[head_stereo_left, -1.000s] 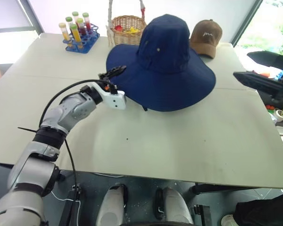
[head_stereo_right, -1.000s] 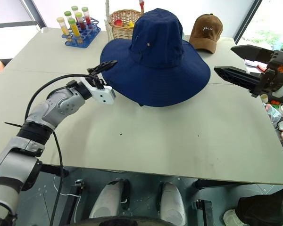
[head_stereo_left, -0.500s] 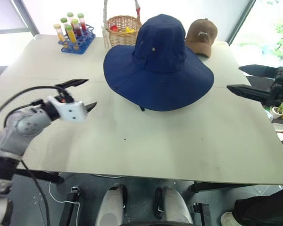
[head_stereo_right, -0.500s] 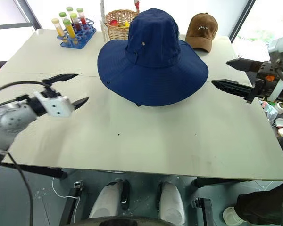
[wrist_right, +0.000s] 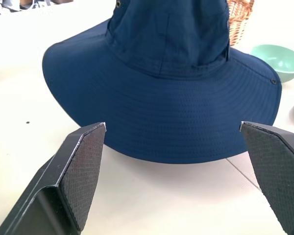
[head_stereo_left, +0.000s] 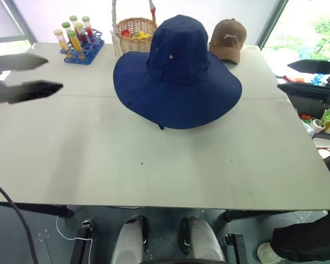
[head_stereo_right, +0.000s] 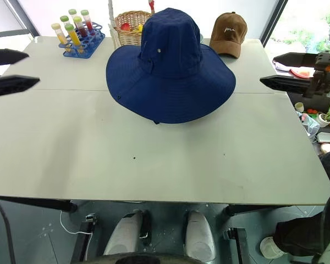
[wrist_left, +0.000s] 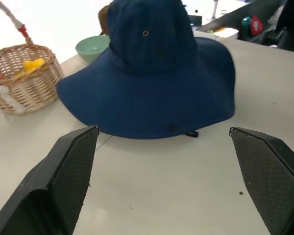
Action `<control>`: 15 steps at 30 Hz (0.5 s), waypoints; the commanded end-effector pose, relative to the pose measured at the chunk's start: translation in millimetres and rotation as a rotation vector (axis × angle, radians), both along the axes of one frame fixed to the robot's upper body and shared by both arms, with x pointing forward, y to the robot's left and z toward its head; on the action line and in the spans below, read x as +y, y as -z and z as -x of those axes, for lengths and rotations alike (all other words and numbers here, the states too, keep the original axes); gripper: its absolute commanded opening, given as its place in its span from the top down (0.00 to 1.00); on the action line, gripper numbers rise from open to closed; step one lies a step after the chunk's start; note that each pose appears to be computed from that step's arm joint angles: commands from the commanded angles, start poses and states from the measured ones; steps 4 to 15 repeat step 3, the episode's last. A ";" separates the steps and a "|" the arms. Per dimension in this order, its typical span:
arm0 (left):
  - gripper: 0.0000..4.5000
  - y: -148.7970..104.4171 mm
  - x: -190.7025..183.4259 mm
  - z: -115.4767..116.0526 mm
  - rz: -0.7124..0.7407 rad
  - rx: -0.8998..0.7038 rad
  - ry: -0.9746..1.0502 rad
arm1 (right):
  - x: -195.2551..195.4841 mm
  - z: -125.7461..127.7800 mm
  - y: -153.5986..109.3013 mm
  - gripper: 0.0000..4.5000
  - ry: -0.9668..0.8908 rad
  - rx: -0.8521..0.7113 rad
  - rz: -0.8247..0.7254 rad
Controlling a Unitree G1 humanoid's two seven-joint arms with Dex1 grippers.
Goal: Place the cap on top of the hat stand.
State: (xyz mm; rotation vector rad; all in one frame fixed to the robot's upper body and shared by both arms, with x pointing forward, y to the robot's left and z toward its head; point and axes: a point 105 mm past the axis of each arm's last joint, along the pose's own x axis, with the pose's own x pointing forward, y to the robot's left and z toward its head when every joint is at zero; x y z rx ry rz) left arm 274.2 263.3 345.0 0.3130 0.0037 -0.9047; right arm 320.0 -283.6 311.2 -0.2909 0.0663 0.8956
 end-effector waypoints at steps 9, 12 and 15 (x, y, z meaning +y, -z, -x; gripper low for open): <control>0.01 -22.8 -2.4 3.0 -0.048 -0.054 0.009 | -1.4 -2.5 -12.6 0.00 -0.007 -0.050 0.016; 0.01 -22.8 -2.4 3.0 -0.048 -0.054 0.009 | -1.4 -2.5 -12.6 0.00 -0.007 -0.050 0.016; 0.01 -22.8 -2.4 3.0 -0.048 -0.054 0.009 | -1.4 -2.5 -12.6 0.00 -0.007 -0.050 0.016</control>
